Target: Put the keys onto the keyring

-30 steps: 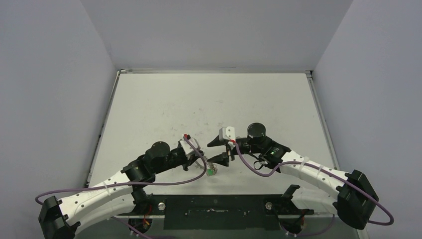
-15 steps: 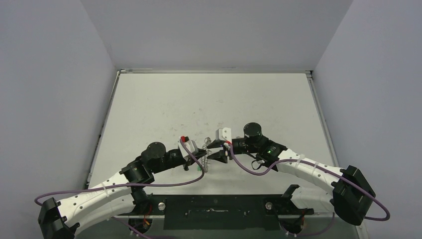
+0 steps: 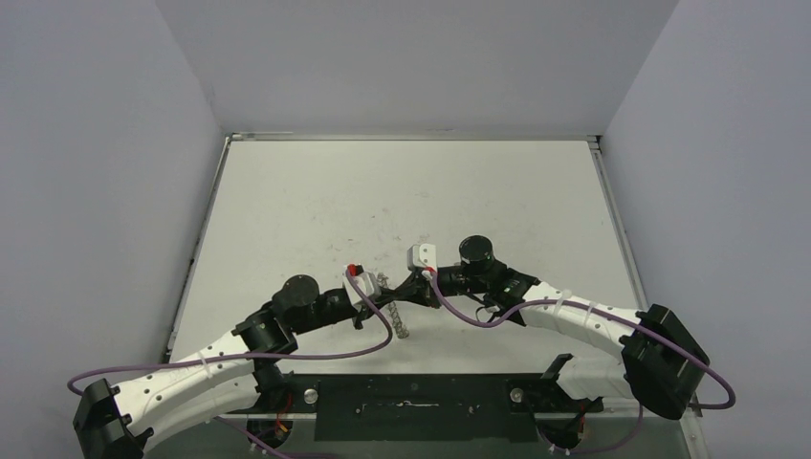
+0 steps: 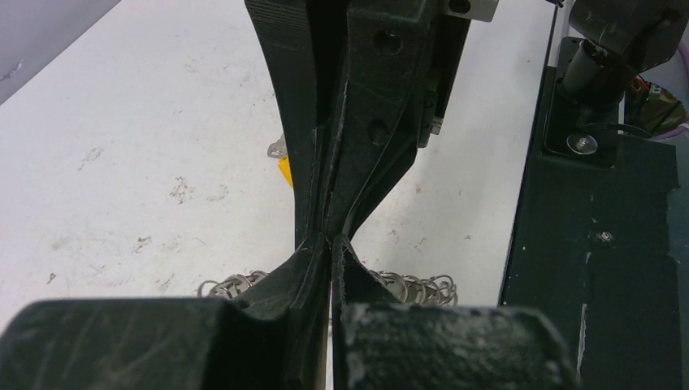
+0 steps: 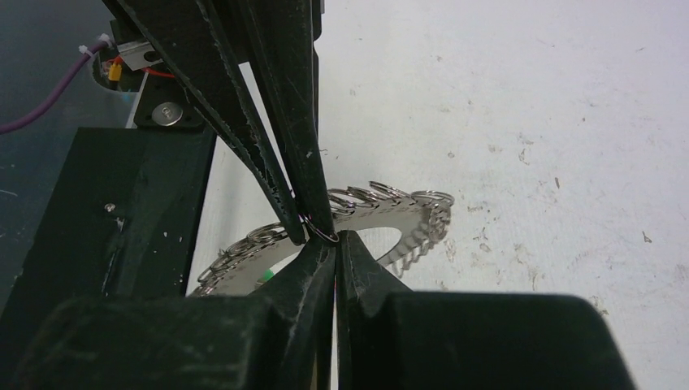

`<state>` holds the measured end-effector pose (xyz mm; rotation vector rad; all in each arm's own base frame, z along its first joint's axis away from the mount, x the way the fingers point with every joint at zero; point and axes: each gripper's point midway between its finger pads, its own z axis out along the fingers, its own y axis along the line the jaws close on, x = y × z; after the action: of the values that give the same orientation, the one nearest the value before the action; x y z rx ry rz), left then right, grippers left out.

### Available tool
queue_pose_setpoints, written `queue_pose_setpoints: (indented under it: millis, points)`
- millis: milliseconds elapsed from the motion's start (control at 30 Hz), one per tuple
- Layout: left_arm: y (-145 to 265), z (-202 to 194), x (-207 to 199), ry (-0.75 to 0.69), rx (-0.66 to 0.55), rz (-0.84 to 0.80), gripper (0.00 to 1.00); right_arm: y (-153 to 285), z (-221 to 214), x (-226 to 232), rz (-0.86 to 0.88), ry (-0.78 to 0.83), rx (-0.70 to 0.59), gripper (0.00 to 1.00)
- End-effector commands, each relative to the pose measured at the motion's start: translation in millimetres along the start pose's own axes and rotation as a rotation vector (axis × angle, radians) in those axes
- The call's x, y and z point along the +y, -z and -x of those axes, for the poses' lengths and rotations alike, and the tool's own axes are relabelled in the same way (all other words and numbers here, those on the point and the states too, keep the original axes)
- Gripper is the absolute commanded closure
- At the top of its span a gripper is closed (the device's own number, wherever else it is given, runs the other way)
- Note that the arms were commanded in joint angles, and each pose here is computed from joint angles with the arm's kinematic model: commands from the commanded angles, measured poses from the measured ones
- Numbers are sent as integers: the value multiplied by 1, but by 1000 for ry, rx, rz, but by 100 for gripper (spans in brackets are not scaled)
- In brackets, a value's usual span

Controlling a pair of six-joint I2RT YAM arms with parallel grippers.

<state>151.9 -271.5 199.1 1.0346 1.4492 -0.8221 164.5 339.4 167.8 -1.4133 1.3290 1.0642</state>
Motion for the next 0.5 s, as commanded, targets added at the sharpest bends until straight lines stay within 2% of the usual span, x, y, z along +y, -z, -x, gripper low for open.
queue_pose_setpoints:
  millis: [0, 467]
  points:
    - [-3, 38, -9, -35, -147, -54, 100, -1, 38, -9, -23, 104, -101, 100]
    - [-3, 35, -12, -19, -178, -64, 100, 16, 42, -7, -87, 150, -112, 100]
